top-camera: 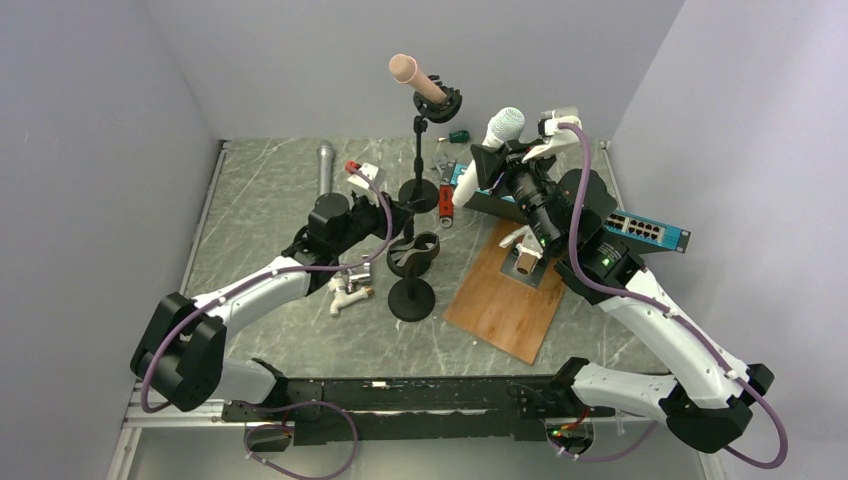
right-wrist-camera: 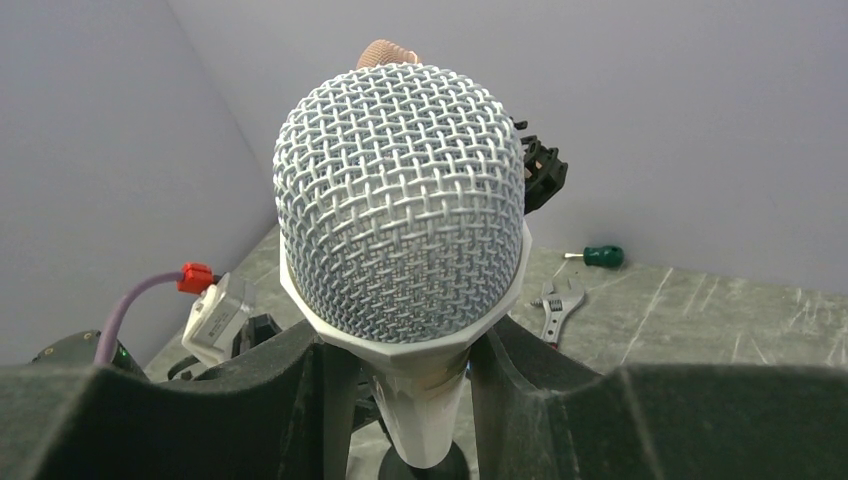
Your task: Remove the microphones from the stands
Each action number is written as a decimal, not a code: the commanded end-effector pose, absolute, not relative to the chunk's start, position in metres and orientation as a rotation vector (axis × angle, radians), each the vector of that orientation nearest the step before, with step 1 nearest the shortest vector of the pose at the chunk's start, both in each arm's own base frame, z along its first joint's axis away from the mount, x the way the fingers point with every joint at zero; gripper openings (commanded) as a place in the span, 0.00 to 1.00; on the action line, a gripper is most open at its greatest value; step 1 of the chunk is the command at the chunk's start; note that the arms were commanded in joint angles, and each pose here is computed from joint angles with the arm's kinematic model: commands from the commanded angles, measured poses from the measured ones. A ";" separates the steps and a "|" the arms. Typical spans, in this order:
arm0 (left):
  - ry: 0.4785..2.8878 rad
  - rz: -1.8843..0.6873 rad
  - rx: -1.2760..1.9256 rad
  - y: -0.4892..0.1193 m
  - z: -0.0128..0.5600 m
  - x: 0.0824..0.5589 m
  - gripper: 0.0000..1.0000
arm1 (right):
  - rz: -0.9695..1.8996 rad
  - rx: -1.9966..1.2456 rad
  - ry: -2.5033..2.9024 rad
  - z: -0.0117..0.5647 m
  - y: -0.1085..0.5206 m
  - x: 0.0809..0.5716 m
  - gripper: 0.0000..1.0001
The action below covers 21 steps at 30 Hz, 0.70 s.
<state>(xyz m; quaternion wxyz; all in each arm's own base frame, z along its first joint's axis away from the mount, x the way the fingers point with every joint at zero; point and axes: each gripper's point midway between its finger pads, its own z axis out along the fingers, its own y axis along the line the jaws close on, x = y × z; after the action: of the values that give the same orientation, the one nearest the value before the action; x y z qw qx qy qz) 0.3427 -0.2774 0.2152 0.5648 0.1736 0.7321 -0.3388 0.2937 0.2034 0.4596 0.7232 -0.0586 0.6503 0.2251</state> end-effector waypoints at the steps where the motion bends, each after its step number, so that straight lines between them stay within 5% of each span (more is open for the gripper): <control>1: 2.197 -0.781 0.417 -0.266 0.115 0.298 0.10 | 0.554 -0.105 1.369 0.490 0.202 0.288 0.00; 5: 2.160 -0.851 0.430 -0.277 0.157 0.307 0.71 | 0.588 -0.126 1.372 0.488 0.212 0.288 0.00; 6: 2.136 -0.878 0.436 -0.280 0.171 0.309 0.78 | 0.600 -0.131 1.371 0.488 0.214 0.288 0.00; 12: 1.980 -0.934 0.445 -0.273 0.248 0.307 0.93 | 0.640 -0.159 1.379 0.486 0.224 0.286 0.00; 21: 1.705 -0.995 0.551 -0.241 0.348 0.248 1.00 | 0.711 -0.196 1.407 0.477 0.245 0.289 0.00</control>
<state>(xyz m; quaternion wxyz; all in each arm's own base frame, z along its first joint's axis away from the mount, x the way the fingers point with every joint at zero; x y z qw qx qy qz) 0.2821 -0.2483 0.2836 0.4771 0.1849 0.7687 -0.3838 0.2959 0.2337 0.4439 0.6916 -0.0912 0.6654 0.2657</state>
